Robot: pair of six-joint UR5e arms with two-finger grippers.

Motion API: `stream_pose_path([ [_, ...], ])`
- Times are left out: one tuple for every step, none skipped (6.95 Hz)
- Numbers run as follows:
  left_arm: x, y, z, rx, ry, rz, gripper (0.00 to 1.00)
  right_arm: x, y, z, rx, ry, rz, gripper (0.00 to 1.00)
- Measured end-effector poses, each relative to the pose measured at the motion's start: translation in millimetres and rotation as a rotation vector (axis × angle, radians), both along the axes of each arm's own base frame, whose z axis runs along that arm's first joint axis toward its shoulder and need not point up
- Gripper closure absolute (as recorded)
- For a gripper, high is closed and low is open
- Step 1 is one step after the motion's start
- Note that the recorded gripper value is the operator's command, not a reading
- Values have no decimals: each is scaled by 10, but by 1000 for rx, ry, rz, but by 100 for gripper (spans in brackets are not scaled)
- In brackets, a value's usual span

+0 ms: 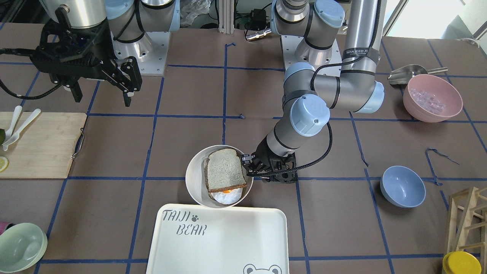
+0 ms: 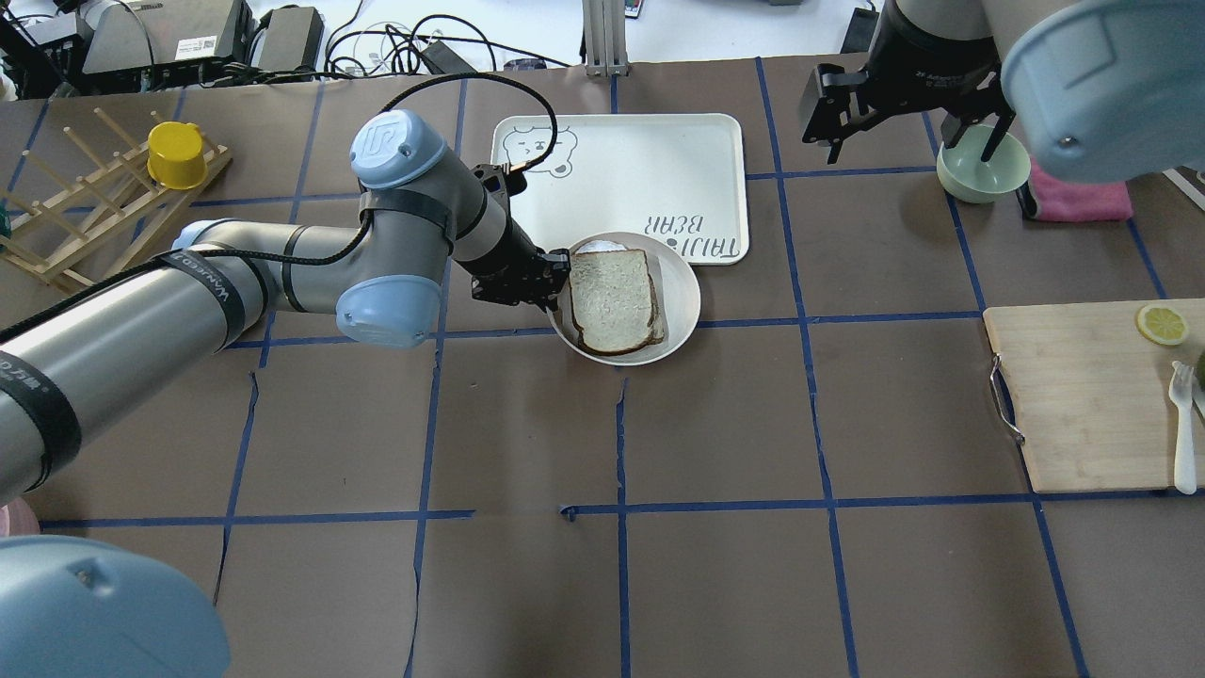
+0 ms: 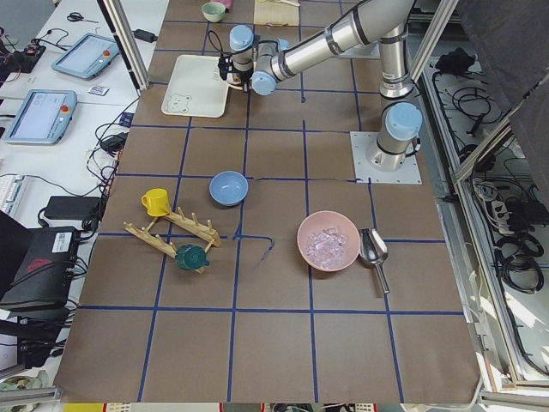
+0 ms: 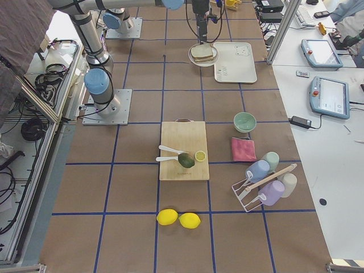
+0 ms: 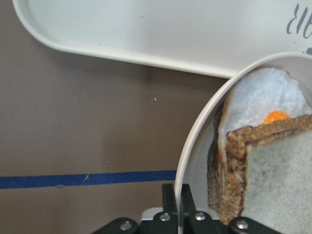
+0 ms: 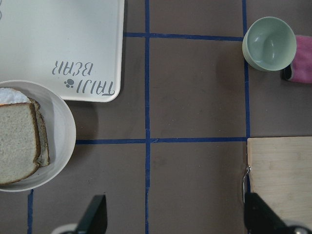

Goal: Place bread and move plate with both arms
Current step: 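Slide the plate with the left gripper onto the bear tray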

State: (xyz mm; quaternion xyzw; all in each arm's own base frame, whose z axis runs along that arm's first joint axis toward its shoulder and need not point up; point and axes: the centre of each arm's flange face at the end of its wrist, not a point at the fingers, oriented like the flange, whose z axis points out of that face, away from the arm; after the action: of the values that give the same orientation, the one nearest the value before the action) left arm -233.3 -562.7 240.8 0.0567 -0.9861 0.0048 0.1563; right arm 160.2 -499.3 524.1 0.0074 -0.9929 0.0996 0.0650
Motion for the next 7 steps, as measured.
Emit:
stream_pose_path([
  [95, -150, 151, -5, 0, -2, 100, -2, -1, 14, -2, 1, 1, 0],
  [171, -372, 311, -18, -2, -35, 100, -1, 1, 27, -4, 0, 1, 0],
  [195, -617, 456, -36, -3, -89, 100, 1, 5, 28, -2, -1, 3, 0],
  [186, -859, 508, -55, 1, -130, 100, 11, 8, 24, -1, -2, 4, 0],
  [161, -1117, 468, -80, 8, -177, 100, 39, 15, 18, 0, -15, 8, 0],
  [134, -1357, 389, -105, 17, -223, 100, 69, 20, 21, 1, -35, 14, 0],
  [104, -1583, 262, -124, 29, -257, 100, 65, 18, 22, 2, -38, 15, 0],
])
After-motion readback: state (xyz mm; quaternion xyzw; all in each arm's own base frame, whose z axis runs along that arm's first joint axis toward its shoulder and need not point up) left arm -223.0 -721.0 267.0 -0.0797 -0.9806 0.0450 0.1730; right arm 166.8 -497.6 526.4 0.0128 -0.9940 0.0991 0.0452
